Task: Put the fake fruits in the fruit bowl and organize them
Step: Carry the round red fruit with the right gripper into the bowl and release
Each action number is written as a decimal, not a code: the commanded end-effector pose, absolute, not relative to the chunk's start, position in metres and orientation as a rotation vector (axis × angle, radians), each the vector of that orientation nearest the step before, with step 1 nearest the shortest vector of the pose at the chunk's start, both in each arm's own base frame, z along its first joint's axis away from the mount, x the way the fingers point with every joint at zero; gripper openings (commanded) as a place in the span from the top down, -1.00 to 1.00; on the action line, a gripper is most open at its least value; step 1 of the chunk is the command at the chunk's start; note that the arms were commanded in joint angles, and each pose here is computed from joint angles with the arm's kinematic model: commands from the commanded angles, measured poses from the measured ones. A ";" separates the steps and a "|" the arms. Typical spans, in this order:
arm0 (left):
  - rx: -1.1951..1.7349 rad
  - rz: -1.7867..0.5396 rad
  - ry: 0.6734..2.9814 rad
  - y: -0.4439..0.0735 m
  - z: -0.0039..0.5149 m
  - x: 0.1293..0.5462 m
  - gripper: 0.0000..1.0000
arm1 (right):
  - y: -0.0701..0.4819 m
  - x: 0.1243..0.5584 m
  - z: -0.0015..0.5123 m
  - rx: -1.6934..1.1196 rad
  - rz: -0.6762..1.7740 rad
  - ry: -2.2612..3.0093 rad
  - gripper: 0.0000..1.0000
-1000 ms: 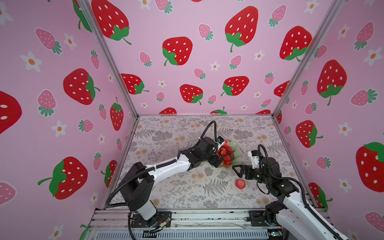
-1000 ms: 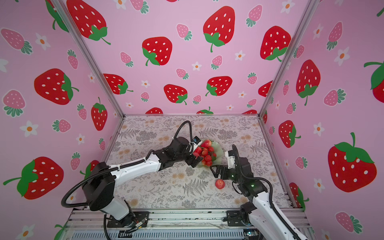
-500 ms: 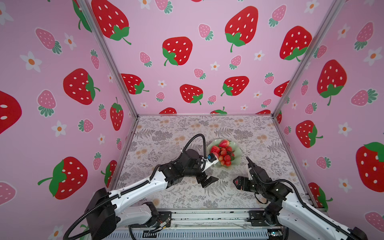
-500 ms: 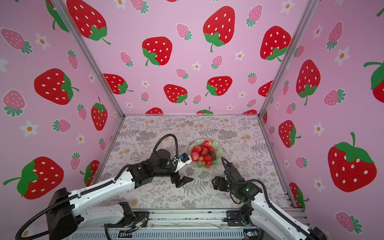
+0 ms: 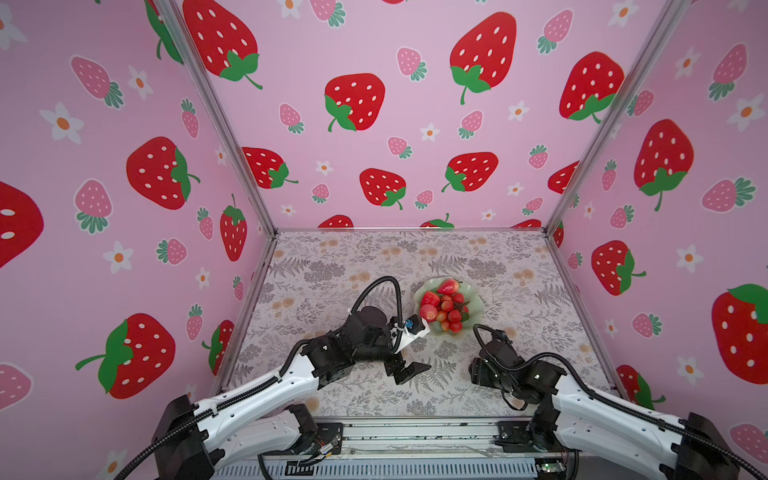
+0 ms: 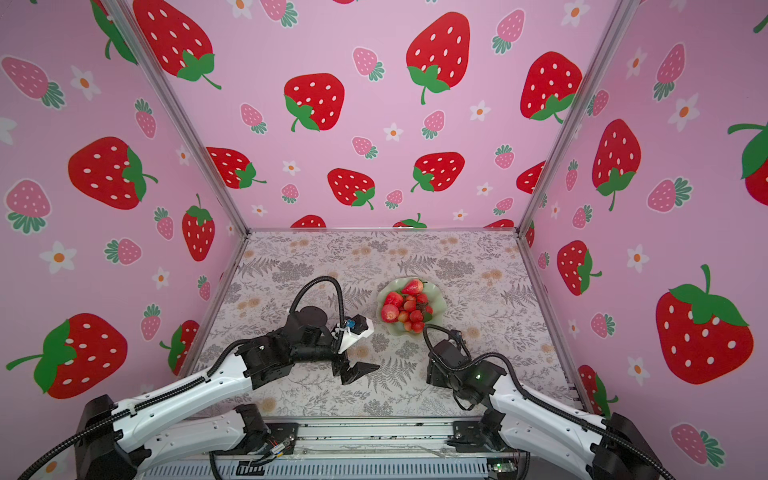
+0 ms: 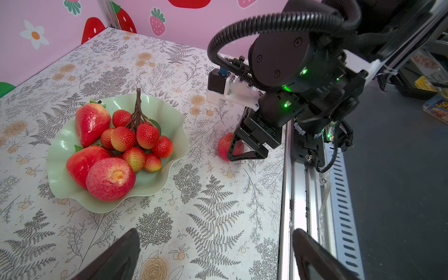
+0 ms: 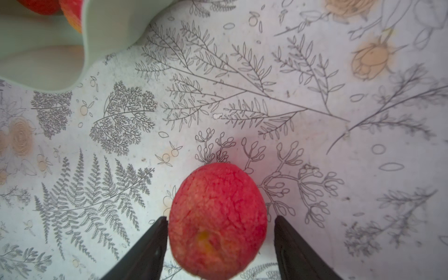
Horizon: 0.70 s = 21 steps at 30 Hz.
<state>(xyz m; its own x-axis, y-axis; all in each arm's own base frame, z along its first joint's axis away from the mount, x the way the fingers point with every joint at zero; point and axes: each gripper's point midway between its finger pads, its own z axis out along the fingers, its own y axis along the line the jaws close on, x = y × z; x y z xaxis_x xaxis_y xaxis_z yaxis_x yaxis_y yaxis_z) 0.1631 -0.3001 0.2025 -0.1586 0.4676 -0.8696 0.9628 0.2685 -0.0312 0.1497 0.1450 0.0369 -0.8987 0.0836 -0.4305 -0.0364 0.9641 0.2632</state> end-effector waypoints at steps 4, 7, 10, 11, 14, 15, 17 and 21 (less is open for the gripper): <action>1.331 -0.802 1.720 -0.301 0.204 0.160 -0.98 | 0.142 0.160 0.047 0.085 0.330 2.613 -0.45; 1.334 -0.802 1.721 -0.301 0.203 0.160 -0.98 | 0.145 0.162 0.045 0.072 0.326 2.614 -0.38; 1.335 -0.800 1.718 -0.301 0.204 0.160 -0.98 | 0.151 0.163 0.045 0.055 0.343 2.616 -0.29; 1.335 -0.798 1.718 -0.301 0.204 0.160 -0.98 | 0.150 0.163 0.040 0.048 0.318 2.635 -0.24; 1.337 -0.796 1.719 -0.301 0.204 0.160 -0.98 | 0.152 0.164 0.041 0.029 0.309 2.638 -0.07; 1.335 -0.795 1.724 -0.301 0.202 0.161 -0.98 | 0.151 0.165 0.042 0.030 0.301 2.634 -0.02; 1.336 -0.791 1.727 -0.301 0.202 0.162 -0.98 | 0.150 0.165 0.048 0.030 0.302 2.626 0.07; 1.321 -0.779 1.716 -0.302 0.206 0.165 -0.98 | 0.147 0.171 0.077 0.034 0.321 2.559 0.08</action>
<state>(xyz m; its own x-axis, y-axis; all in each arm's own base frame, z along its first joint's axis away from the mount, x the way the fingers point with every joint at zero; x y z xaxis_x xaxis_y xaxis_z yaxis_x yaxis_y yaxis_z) 0.1631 -0.2997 0.1995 -0.1569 0.4713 -0.8679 0.9629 0.2683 -0.0284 0.1640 0.1503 0.0514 -0.8771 0.0731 -0.4746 -0.0444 0.9718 0.2317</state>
